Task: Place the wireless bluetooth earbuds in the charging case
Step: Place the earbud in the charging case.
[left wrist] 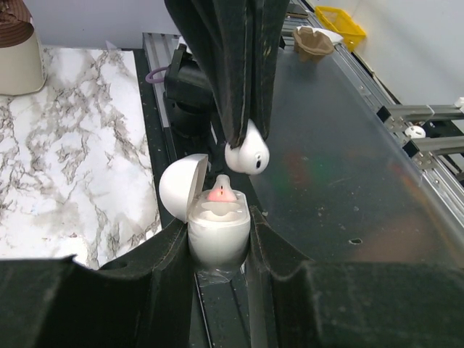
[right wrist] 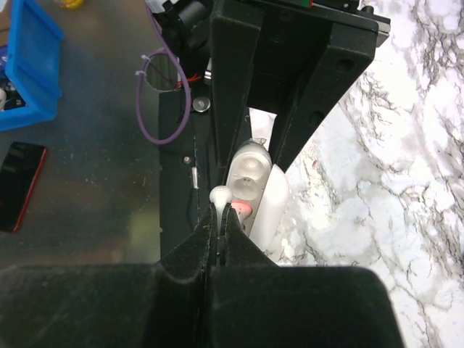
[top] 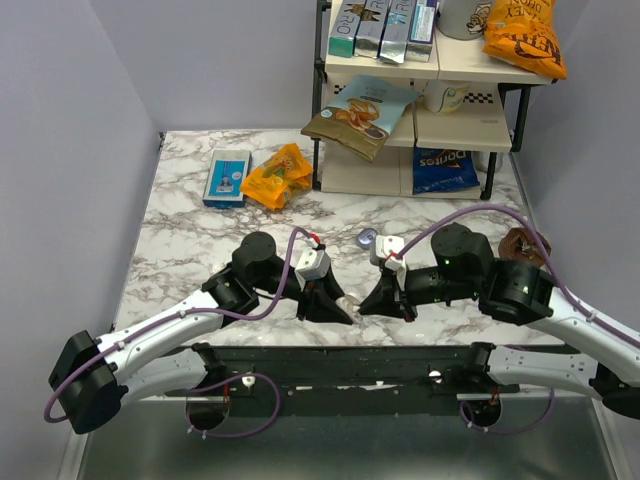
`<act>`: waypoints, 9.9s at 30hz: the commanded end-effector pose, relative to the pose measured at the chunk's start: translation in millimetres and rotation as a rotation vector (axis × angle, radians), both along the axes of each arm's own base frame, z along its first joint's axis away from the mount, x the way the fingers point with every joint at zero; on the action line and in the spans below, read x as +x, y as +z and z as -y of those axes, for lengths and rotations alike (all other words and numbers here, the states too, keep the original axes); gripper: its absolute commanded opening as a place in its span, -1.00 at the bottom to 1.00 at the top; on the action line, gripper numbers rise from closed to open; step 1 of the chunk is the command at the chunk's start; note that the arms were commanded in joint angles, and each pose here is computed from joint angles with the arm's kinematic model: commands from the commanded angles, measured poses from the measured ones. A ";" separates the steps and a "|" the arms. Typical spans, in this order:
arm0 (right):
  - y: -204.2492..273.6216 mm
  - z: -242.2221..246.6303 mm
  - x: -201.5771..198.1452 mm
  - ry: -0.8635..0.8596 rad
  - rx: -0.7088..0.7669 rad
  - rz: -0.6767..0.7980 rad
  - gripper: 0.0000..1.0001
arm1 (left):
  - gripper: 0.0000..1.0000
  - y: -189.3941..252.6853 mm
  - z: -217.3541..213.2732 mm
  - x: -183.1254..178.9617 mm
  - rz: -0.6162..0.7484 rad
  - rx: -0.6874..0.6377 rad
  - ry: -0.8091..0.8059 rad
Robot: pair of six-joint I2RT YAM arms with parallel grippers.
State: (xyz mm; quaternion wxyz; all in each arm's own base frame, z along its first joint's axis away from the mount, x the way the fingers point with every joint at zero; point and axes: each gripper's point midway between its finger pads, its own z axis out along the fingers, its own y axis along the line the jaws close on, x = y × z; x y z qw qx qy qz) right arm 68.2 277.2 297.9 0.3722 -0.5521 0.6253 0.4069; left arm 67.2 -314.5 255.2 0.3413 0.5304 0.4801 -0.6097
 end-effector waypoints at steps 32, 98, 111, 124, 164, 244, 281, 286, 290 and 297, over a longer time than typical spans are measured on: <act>-23.3 -20.2 13.6 -0.072 -0.031 0.024 -0.99 | -1.00 8.9 1.0 4.9 0.044 -0.056 0.031; -17.9 7.0 85.7 -0.645 -0.080 0.053 -0.35 | -1.00 27.0 -8.4 30.2 0.052 -0.259 0.280; -17.0 -10.8 55.3 -0.425 -0.051 0.020 -0.36 | -1.00 26.7 -8.7 38.6 0.070 -0.262 0.329; -9.4 -12.1 45.9 -0.365 -0.008 0.026 -0.34 | -1.00 24.6 -3.6 47.7 0.046 -0.227 0.357; -16.3 8.3 76.1 -0.568 -0.069 0.102 -0.11 | -1.00 29.9 -6.3 40.4 0.069 -0.269 0.331; -8.9 -28.4 42.3 -0.323 -0.017 0.018 -0.85 | -1.00 17.2 -3.5 18.2 0.248 -0.271 0.318; -8.8 -1.8 24.5 -0.244 -0.038 0.054 -0.41 | -1.00 36.3 -16.3 2.3 0.207 -0.370 0.295; -11.2 -0.5 26.5 -0.233 -0.052 0.085 -0.36 | -1.00 38.3 -15.3 -3.2 0.198 -0.376 0.260; -13.0 -1.9 22.2 -0.207 -0.060 0.078 -0.32 | -1.00 39.3 -15.5 -3.6 0.193 -0.379 0.259; -2.1 1.6 18.9 -0.199 -0.012 0.086 -0.30 | -1.00 41.9 -15.8 1.6 0.192 -0.382 0.286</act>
